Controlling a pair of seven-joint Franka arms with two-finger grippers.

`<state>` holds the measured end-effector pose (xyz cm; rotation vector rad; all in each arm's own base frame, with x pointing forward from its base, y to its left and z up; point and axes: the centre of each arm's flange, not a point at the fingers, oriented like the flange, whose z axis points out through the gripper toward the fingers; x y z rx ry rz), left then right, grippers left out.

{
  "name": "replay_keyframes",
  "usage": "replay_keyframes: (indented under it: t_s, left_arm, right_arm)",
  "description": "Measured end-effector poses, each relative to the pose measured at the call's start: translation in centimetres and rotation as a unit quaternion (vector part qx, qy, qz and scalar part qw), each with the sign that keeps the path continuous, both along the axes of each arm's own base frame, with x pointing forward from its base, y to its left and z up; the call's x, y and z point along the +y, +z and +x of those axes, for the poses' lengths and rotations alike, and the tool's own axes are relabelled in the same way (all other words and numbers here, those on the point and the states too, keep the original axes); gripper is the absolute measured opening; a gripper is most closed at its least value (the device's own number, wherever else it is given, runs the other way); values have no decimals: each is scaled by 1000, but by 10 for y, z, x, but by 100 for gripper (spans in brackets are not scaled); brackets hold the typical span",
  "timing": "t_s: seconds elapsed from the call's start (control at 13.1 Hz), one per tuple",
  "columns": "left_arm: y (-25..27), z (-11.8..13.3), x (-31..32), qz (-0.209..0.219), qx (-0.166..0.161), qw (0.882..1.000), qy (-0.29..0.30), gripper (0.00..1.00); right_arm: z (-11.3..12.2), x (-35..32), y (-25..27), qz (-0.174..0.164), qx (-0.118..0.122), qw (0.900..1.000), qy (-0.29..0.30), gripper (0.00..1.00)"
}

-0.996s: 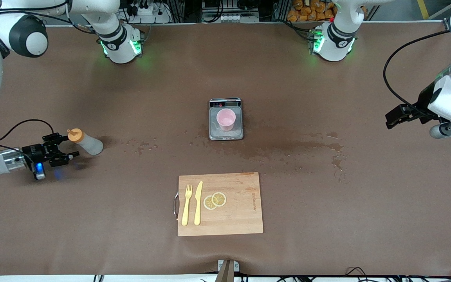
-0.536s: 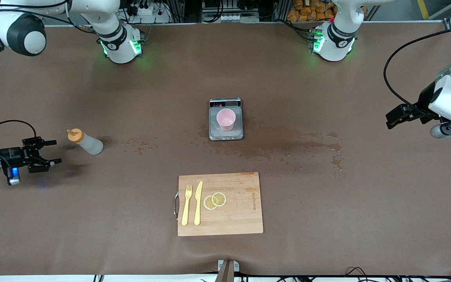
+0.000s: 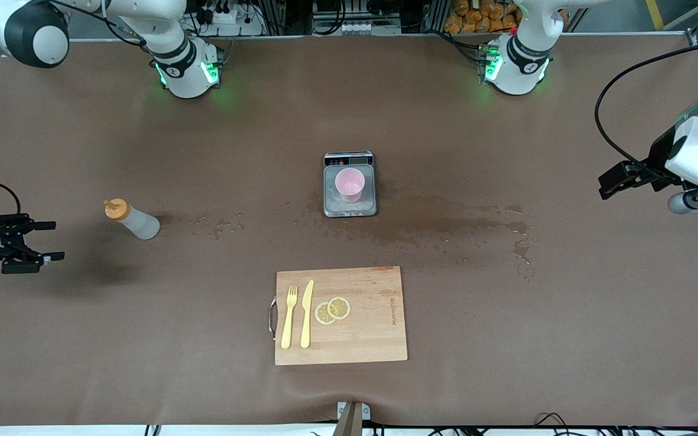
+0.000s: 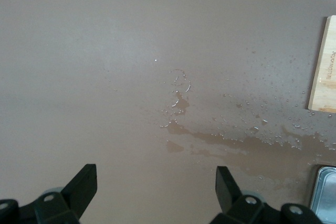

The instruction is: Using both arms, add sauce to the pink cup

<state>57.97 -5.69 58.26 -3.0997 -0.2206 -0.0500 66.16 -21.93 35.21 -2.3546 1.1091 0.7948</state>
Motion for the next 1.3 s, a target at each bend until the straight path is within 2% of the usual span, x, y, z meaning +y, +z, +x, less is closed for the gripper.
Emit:
replay_keyframes:
  t_s: [0.23,0.46,0.61,0.77,0.92,1.07,1.3]
  left_arm:
    - [-2,0,1,-6,3,1000,3,100]
    - [-4,0,5,-15,6,1000,8,100]
    - [-6,0,5,-15,7,1000,9,100]
    - [-8,1,5,-16,8,1000,9,100]
    - [-9,1,5,-16,8,1000,9,100]
    - [-10,1,5,-16,8,1000,9,100]
    - [-10,1,5,-16,8,1000,9,100]
  right_arm:
    - [12,64,65,-51,-33,996,60,100]
    - [8,109,125,-109,-65,986,105,100]
    - [3,132,156,-129,-108,978,125,100]
    - [-11,144,174,-145,-161,965,149,100]
    - [-35,156,183,-160,-210,946,186,100]
    - [-61,170,201,-182,-238,921,247,100]
    - [-87,183,250,-185,-283,897,286,100]
